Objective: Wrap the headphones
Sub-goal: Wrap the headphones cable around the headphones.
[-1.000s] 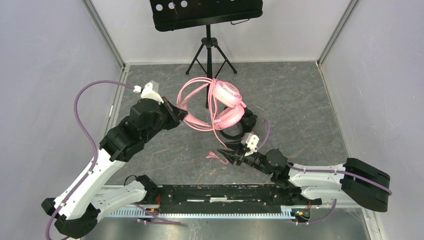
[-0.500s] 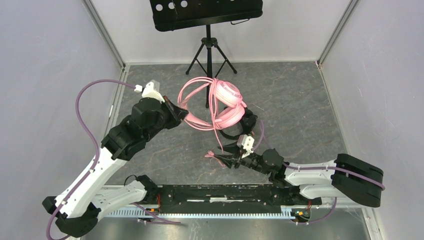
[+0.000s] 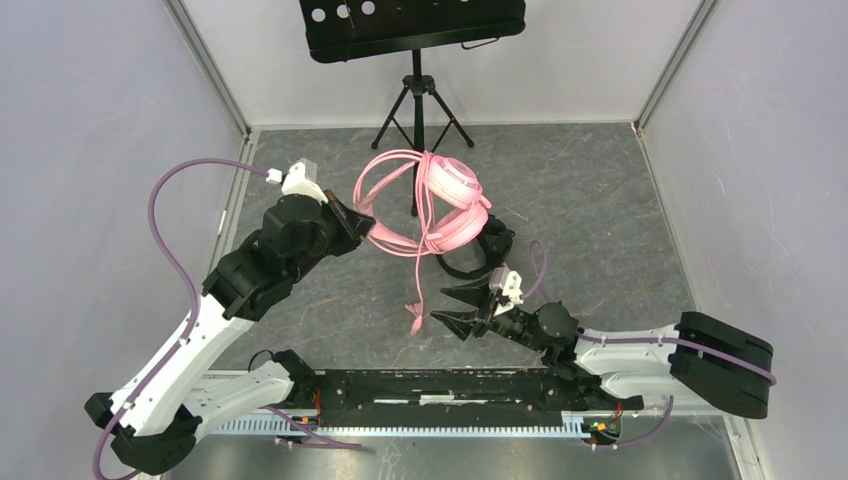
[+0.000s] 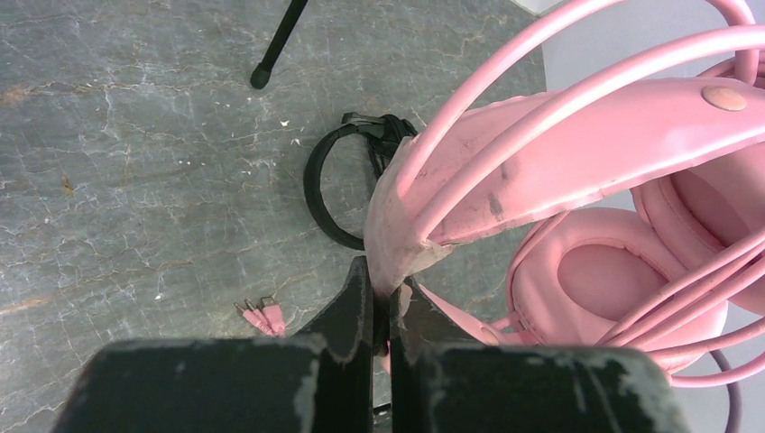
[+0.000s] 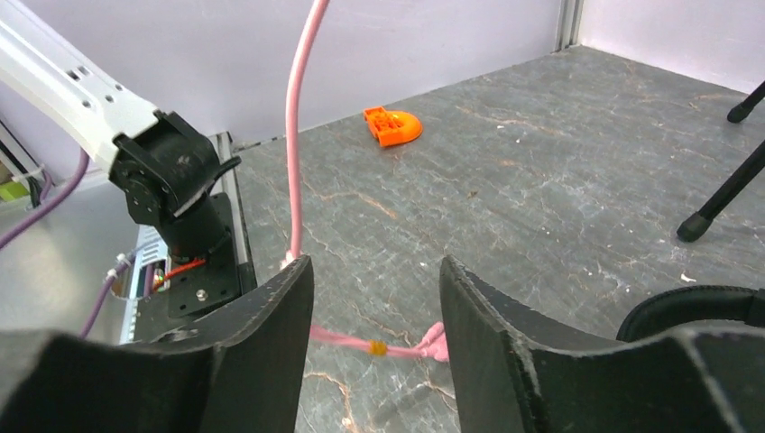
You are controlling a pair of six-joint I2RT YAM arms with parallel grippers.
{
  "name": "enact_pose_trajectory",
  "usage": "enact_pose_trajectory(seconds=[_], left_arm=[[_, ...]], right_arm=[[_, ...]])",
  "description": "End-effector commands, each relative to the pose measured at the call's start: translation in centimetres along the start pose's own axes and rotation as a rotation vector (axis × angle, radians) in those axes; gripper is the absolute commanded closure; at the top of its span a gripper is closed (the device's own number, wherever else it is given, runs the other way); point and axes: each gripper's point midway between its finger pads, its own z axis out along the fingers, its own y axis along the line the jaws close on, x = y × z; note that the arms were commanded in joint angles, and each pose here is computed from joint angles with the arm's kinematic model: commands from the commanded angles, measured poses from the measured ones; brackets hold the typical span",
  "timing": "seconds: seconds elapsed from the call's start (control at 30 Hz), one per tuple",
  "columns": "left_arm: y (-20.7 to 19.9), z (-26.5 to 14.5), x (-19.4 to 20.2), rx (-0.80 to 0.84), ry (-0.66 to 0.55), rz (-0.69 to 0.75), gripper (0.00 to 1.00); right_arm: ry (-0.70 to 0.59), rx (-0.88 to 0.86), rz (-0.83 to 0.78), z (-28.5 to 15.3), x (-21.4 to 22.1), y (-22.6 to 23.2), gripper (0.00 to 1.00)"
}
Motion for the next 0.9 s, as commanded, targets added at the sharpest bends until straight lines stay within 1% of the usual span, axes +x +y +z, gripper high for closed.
enact_pose_trajectory(seconds=[0.0, 0.07, 0.17, 0.33, 0.47, 0.57, 0.67, 0.87], left_arm=[[-4.6, -1.5, -4.8, 0.157, -0.144, -0.102, 0.98], [-4.7, -1.5, -4.9, 0.159, -0.145, -0.103, 0.98], [-4.8, -1.5, -4.9, 0.159, -0.145, -0.102, 0.98], [-5.0, -1.6, -5.1, 0.161, -0.148, -0.098, 0.98], [-5.1, -1.5, -5.1, 0.163, -0.146, -0.096, 0.98], [-5.3, -1.5, -5.2, 0.168, -0.142, -0.094, 0.98], [-5.6, -1.8, -5.4, 0.176, -0.142, -0.092, 0.98], [-6.1, -2.0, -5.8, 0.188, -0.144, -0.082, 0.98]], right_arm=[[-0.033, -0.04, -0.045, -0.1, 0.1, 0.6, 0.4], [-0.033, -0.108, -0.067, 0.1, 0.6, 1.7, 0.38], [-0.039, -0.212, -0.128, 0.6, 1.2, 3.5, 0.31], [-0.068, -0.275, -0.291, 1.6, 2.4, 4.0, 0.31], [-0.103, -0.258, -0.375, 3.3, 3.0, 3.5, 0.3], [-0.081, -0.19, -0.435, 5.2, 4.2, 2.0, 0.27], [-0.041, -0.088, -0.452, 7.0, 5.4, 0.0, 0.27], [-0.006, -0.036, -0.469, 9.0, 7.1, -1.3, 0.27]])
